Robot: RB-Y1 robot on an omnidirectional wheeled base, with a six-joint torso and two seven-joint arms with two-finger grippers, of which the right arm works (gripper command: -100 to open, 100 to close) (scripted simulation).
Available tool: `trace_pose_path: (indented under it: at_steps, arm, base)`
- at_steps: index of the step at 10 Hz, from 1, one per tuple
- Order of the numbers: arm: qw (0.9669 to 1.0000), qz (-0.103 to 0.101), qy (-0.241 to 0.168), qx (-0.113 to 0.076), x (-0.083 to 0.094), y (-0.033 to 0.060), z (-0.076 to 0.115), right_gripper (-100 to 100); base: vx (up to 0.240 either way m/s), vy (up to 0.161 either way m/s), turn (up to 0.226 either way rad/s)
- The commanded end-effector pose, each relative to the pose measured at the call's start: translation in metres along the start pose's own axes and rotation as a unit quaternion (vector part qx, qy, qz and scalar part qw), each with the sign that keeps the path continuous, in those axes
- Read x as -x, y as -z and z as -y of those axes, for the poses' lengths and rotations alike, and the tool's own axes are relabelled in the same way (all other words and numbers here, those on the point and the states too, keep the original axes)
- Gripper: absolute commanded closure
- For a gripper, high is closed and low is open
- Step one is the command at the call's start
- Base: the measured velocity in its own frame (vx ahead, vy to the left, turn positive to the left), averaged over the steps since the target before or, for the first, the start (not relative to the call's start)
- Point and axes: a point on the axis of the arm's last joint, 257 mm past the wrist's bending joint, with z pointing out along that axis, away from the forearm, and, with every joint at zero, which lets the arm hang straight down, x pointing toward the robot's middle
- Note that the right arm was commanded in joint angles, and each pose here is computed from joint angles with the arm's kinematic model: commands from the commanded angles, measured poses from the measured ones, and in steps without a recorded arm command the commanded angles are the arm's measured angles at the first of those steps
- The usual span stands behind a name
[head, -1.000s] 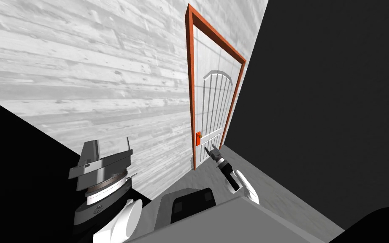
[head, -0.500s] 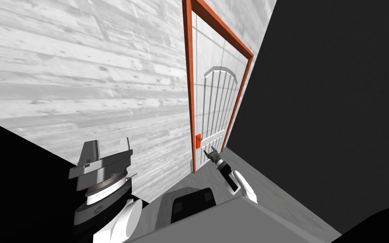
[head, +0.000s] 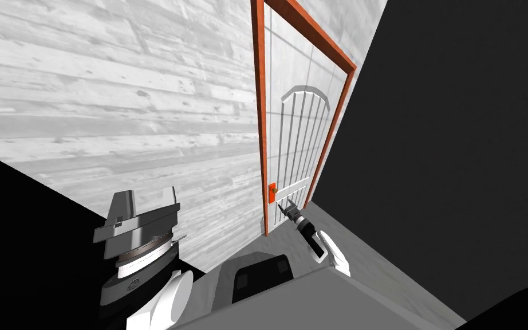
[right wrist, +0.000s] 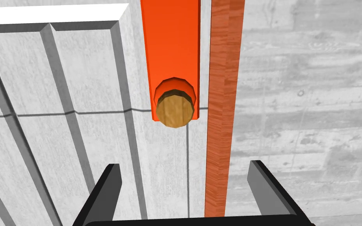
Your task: Pull the door open
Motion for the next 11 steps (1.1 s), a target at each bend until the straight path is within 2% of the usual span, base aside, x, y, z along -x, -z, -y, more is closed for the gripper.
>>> trace_pose_path:
  at_steps: [1,3,5,6,8,10,11]
  arm:
    - [0.9999,-0.002,0.000,-0.010,-0.001,0.0050,0.023,-100]
    - [0.9996,-0.003,0.000,-0.028,-0.002,0.0123,0.059,-100]
    - [0.9993,-0.002,0.000,-0.037,-0.001,0.0161,0.077,-100]
    - [0.9990,-0.001,-0.001,-0.046,0.000,0.0198,0.093,-100]
    - [0.9984,0.002,-0.001,-0.056,0.002,0.0242,0.111,-100]
    - [0.9984,0.002,-0.002,-0.057,0.003,0.0240,0.113,-100]
    - [0.9984,0.002,-0.002,-0.057,0.003,0.0240,0.113,100]
  base:
    - [0.007,0.196,0.146]
    - [0.115,0.179,0.188]
    - [0.165,0.092,0.088]
    - [0.159,0.065,0.143]
    - [0.125,0.037,0.098]
    - [0.086,0.024,0.032]
    - [-0.007,-0.004,-0.009]
